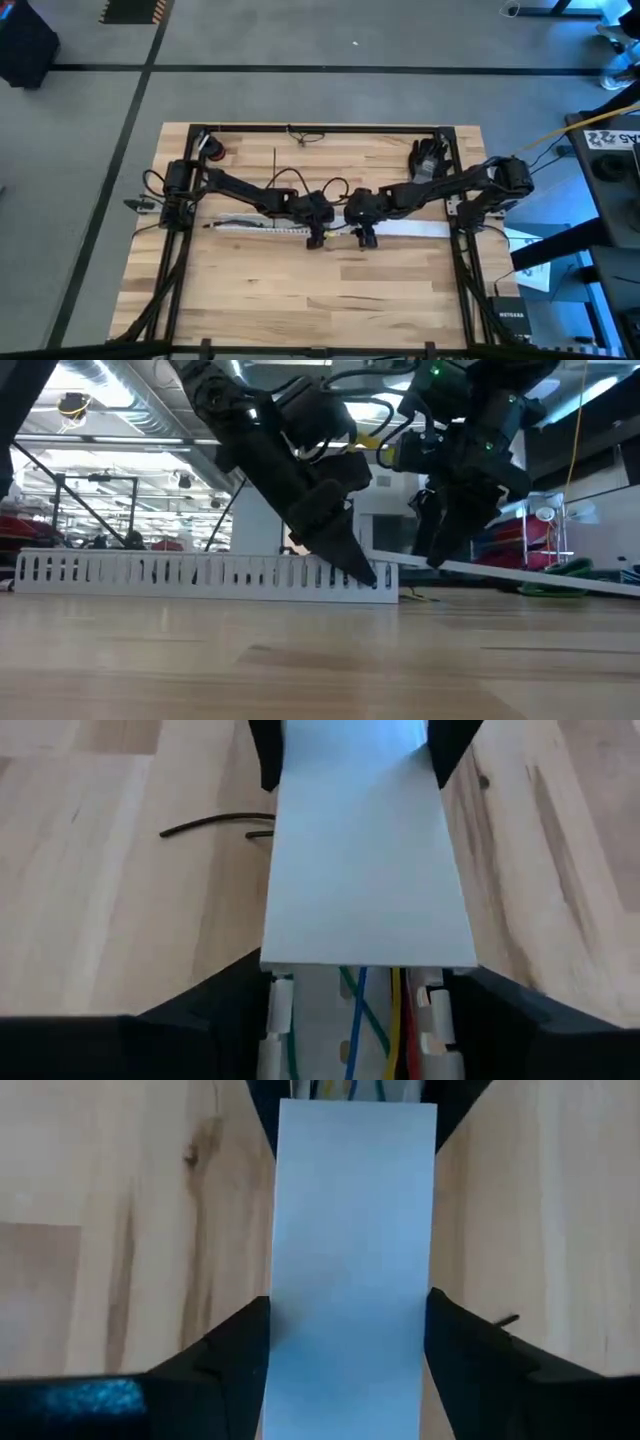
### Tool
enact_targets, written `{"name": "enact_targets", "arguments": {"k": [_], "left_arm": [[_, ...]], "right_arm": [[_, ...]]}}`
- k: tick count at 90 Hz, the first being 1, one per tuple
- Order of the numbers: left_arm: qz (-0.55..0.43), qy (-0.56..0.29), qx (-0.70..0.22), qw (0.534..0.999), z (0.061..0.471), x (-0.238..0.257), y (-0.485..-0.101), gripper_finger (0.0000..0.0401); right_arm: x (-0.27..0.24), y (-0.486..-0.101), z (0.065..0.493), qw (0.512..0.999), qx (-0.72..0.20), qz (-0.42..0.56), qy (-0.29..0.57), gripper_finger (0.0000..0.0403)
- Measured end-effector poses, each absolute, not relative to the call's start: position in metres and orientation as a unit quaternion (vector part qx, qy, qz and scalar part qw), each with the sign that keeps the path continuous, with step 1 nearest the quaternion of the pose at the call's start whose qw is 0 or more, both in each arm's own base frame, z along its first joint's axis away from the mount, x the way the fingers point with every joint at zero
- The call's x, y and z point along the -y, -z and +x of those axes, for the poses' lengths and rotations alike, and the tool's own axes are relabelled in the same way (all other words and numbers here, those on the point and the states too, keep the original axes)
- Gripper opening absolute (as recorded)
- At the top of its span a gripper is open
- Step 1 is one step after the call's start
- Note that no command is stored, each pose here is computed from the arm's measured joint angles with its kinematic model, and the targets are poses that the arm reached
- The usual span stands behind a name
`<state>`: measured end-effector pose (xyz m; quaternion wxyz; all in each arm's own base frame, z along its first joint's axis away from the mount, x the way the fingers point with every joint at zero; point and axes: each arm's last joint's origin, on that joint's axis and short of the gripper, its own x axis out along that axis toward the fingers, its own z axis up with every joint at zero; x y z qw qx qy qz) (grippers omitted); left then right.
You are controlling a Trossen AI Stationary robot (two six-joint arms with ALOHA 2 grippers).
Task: Ziptie cables
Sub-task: Close the cable duct
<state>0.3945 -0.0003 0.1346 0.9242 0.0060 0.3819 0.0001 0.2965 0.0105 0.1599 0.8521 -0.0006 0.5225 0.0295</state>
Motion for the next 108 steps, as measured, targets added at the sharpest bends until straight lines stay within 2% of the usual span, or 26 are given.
{"name": "enact_targets", "arguments": {"k": [53,82,108], "left_arm": [[0.021,0.013,-0.380,0.924,0.394,0.008,-0.135,0.0237],[0.017,0.019,-0.368,0.930,0.396,0.009,-0.138,0.0288],[0.019,0.012,-0.359,0.933,0.387,0.008,-0.167,0.0286]], "right_arm": [[-0.011,-0.158,0.300,0.858,-0.512,0.038,-0.015,0.0225],[-0.012,-0.147,0.309,0.862,-0.505,0.049,-0.020,0.0225],[-0.012,-0.146,0.309,0.860,-0.508,0.052,-0.019,0.0225]]}}
